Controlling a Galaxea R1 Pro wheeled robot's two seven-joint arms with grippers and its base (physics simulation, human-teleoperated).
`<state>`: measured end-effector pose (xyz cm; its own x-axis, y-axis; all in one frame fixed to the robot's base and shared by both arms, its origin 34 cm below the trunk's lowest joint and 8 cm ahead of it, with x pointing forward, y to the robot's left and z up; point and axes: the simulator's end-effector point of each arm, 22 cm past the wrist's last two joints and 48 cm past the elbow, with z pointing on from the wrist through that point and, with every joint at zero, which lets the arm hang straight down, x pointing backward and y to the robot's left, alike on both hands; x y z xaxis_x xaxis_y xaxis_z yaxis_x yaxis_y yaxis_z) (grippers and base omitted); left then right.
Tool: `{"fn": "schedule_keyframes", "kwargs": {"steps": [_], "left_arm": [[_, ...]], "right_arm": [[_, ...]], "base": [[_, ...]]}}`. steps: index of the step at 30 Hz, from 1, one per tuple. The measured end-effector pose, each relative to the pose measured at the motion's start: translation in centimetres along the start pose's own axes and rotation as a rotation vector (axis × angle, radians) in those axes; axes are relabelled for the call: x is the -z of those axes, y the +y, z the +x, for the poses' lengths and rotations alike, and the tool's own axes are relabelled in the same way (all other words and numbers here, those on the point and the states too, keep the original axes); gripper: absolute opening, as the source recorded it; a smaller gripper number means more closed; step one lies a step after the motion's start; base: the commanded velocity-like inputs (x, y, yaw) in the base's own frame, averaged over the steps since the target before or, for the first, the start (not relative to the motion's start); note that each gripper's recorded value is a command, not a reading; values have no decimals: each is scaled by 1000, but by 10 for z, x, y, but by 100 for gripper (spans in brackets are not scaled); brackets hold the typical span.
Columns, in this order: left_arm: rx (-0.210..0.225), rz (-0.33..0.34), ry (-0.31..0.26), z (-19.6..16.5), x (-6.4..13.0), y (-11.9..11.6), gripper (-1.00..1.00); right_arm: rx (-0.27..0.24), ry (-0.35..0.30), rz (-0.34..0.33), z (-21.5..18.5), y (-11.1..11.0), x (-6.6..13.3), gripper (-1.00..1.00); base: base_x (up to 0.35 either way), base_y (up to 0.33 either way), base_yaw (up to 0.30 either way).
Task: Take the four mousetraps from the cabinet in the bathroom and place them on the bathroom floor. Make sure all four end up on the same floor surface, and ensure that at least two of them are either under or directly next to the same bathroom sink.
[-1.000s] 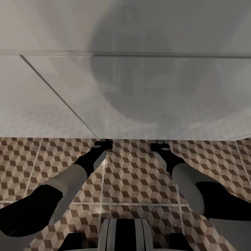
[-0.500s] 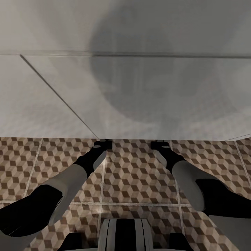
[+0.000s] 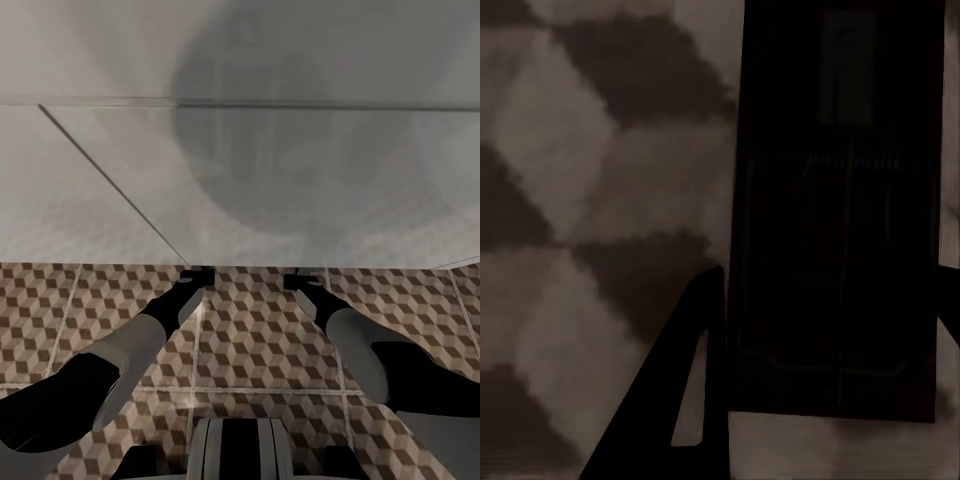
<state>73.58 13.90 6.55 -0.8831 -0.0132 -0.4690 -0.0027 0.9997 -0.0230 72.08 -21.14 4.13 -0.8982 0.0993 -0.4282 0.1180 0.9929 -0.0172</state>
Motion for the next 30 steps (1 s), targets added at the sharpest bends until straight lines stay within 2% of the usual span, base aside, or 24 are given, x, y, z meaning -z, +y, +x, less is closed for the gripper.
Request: {"fn": "schedule_keyframes", "kwargs": {"steps": [18, 30], "left_arm": [[1, 1, 0, 0, 0, -1, -100], [0, -9, 2, 1, -1, 7, -100]], "right_arm": [[-1, 32, -4, 11, -2, 0, -100], [2, 64, -27, 18, 7, 0, -100]], "base": [[0, 0, 0], [0, 0, 0]]}}
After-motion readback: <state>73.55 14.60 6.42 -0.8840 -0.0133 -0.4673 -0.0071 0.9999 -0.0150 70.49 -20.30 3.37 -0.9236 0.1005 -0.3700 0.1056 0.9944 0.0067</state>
